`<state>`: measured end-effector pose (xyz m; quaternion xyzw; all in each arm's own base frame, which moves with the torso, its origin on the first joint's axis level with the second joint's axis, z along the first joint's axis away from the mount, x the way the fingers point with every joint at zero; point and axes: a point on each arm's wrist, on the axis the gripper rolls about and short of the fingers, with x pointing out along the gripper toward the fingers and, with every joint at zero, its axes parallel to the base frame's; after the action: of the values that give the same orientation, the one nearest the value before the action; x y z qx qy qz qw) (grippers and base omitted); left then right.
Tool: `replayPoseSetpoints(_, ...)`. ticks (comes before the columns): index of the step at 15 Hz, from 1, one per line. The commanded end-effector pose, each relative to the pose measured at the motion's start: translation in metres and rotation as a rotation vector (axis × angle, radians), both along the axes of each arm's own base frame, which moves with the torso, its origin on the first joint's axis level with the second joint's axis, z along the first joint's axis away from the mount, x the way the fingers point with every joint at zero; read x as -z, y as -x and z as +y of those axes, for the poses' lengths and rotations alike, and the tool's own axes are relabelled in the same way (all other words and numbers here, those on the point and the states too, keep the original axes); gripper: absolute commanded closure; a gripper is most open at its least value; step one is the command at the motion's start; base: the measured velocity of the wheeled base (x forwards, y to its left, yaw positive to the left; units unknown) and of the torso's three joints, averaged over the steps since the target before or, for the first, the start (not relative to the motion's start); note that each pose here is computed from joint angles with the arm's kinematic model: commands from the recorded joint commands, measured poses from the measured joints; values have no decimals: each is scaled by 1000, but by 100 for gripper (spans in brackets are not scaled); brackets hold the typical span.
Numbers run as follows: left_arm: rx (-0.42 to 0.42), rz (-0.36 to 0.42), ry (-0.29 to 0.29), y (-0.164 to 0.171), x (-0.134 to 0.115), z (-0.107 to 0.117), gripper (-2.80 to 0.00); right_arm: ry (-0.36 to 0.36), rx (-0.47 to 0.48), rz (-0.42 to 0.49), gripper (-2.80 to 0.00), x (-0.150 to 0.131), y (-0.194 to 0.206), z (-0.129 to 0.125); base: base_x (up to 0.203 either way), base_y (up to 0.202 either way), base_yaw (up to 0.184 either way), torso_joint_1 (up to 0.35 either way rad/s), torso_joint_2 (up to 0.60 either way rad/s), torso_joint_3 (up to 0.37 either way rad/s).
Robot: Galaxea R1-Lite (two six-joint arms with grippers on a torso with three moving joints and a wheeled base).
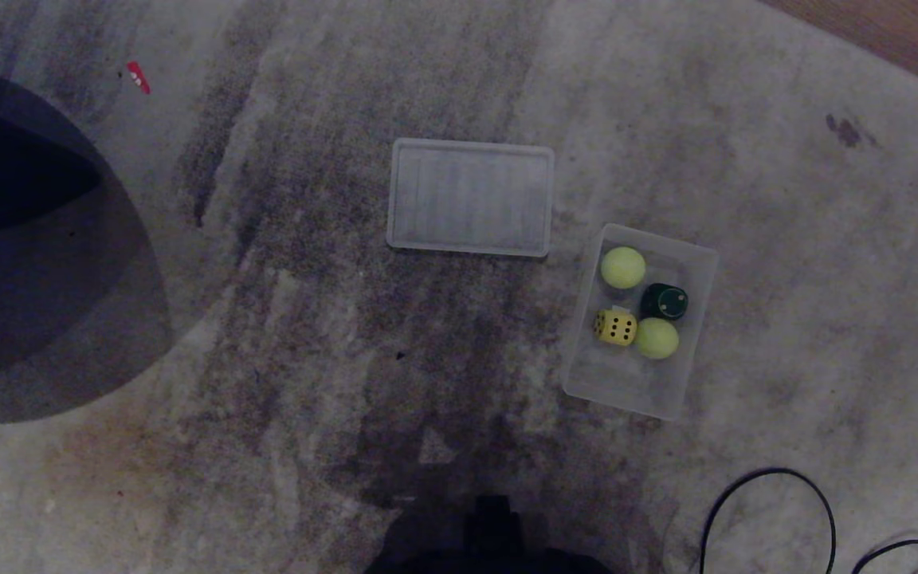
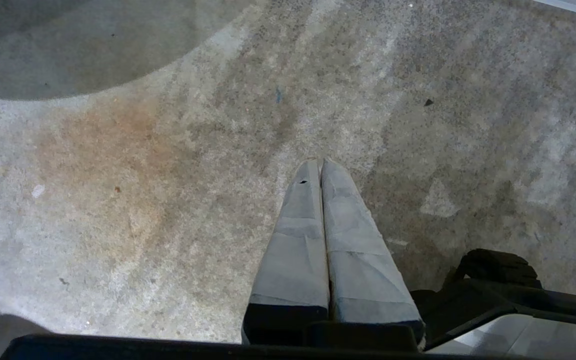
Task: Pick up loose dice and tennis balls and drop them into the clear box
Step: Pick up toys out of the box
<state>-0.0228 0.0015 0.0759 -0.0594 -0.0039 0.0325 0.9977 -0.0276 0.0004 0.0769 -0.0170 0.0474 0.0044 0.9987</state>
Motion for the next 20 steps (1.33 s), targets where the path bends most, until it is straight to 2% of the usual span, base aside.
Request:
replayPoseSetpoints(1,-1,2,1,0,0,0,0,-6,0,-3,0,1,0,0,0,0,0,0,0,0)
replayPoseSetpoints(3,0,-1,2,0,0,0,0,-36,6,-3,0,1,0,0,0,0,0,0,0,0)
replayPoseSetpoints(17,-1,0,10,0,0,0,0,-39,8,-3,0,1,0,0,0,0,0,0,0,0)
replayPoseSetpoints(20,-1,0,12,0,0,0,0,-39,7,-3,0,1,0,0,0,0,0,2,3,122)
